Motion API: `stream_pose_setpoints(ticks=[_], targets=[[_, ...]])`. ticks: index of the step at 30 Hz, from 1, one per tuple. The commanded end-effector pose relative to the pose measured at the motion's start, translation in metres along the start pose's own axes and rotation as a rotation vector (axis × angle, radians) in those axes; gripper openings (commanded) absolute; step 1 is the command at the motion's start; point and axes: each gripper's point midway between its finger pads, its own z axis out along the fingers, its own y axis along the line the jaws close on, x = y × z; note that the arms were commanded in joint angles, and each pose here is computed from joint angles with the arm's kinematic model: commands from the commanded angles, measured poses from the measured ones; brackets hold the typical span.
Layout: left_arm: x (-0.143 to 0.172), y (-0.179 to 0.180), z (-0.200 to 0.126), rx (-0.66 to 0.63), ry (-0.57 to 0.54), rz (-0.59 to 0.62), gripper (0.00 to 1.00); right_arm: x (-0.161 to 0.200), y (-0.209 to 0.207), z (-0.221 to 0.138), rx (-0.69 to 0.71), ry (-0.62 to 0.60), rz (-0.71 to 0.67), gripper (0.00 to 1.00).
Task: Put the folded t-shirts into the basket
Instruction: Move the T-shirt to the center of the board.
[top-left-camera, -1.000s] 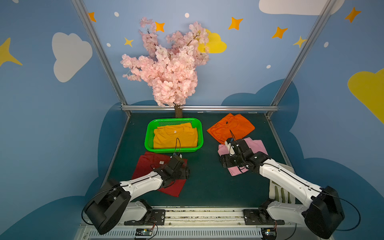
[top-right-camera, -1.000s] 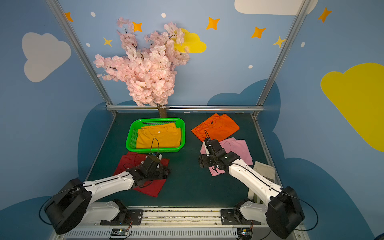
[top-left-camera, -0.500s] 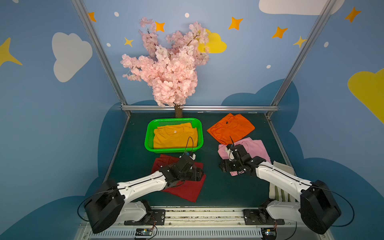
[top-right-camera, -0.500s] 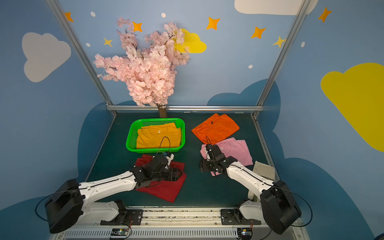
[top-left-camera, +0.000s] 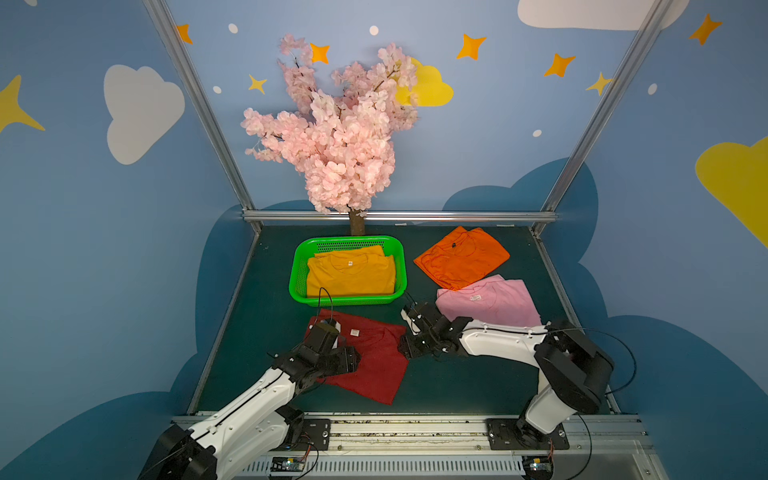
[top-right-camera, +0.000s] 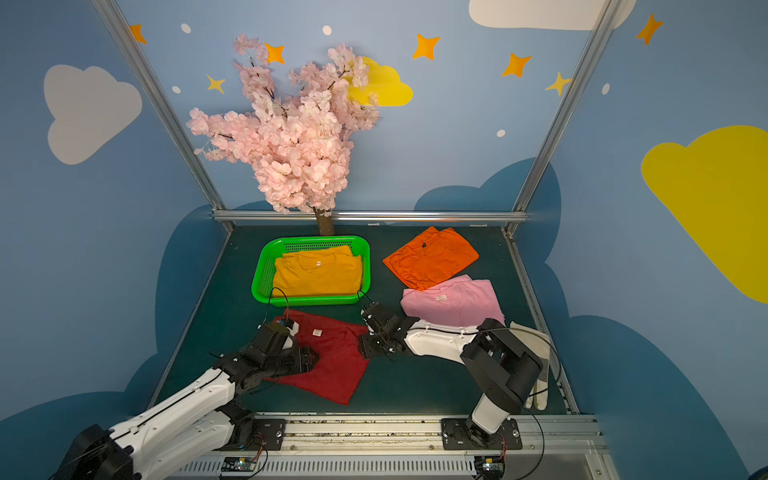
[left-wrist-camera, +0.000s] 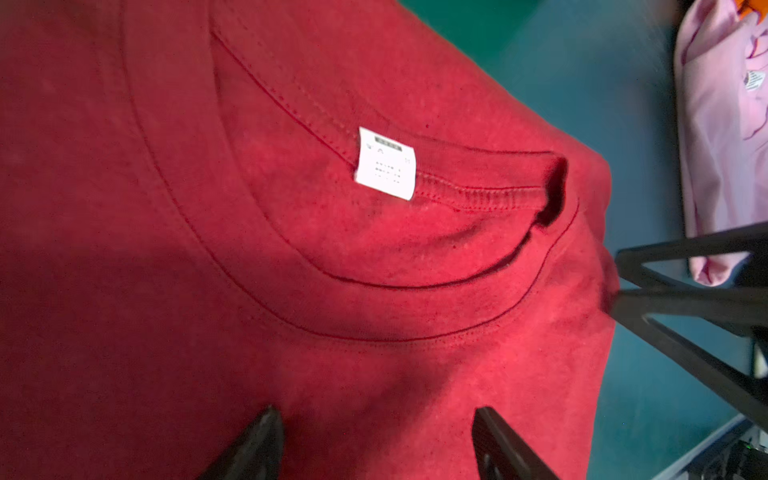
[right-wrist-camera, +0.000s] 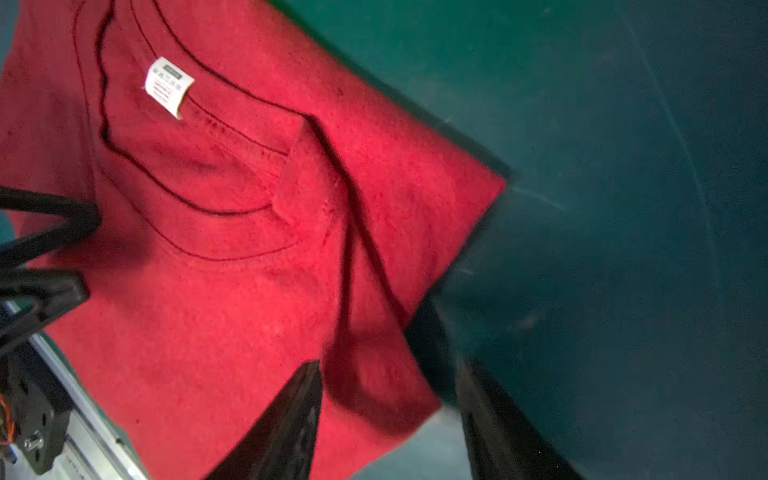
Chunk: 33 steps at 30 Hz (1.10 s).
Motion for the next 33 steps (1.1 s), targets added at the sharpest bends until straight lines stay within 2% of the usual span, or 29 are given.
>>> stream_pose_setpoints(ticks=[1, 6, 10, 13, 17, 21, 28, 31, 33], targets=[[0.020, 0.000, 0.004, 0.034, 0.079, -0.003, 0.76, -0.012, 0.015, 0.010, -0.030, -0.020, 0.002, 0.51], [0.029, -0.009, 0.006, 0.063, 0.114, 0.021, 0.75, -0.008, 0.009, 0.023, 0.001, 0.014, 0.000, 0.28], [0.043, -0.030, 0.005, 0.112, 0.150, 0.079, 0.75, -0.008, -0.011, 0.012, 0.037, 0.021, -0.008, 0.11], [0.048, -0.052, 0.002, 0.152, 0.169, 0.136, 0.74, -0.004, -0.028, -0.002, 0.055, 0.041, -0.016, 0.04], [0.036, -0.073, -0.007, 0.175, 0.135, 0.208, 0.75, 0.010, -0.059, -0.025, 0.082, 0.094, -0.017, 0.01], [0.008, -0.067, -0.015, 0.109, 0.042, 0.267, 0.75, 0.015, -0.078, -0.042, 0.035, 0.110, 0.018, 0.00], [-0.050, -0.026, -0.013, 0.019, -0.098, 0.163, 0.74, 0.014, -0.089, -0.039, 0.055, 0.133, 0.008, 0.01], [-0.069, -0.024, -0.006, 0.018, -0.147, 0.158, 0.74, 0.010, -0.095, -0.039, 0.081, 0.124, 0.019, 0.05], [-0.072, -0.021, 0.001, -0.002, -0.127, 0.172, 0.74, 0.008, -0.097, -0.040, 0.088, 0.115, 0.024, 0.09]])
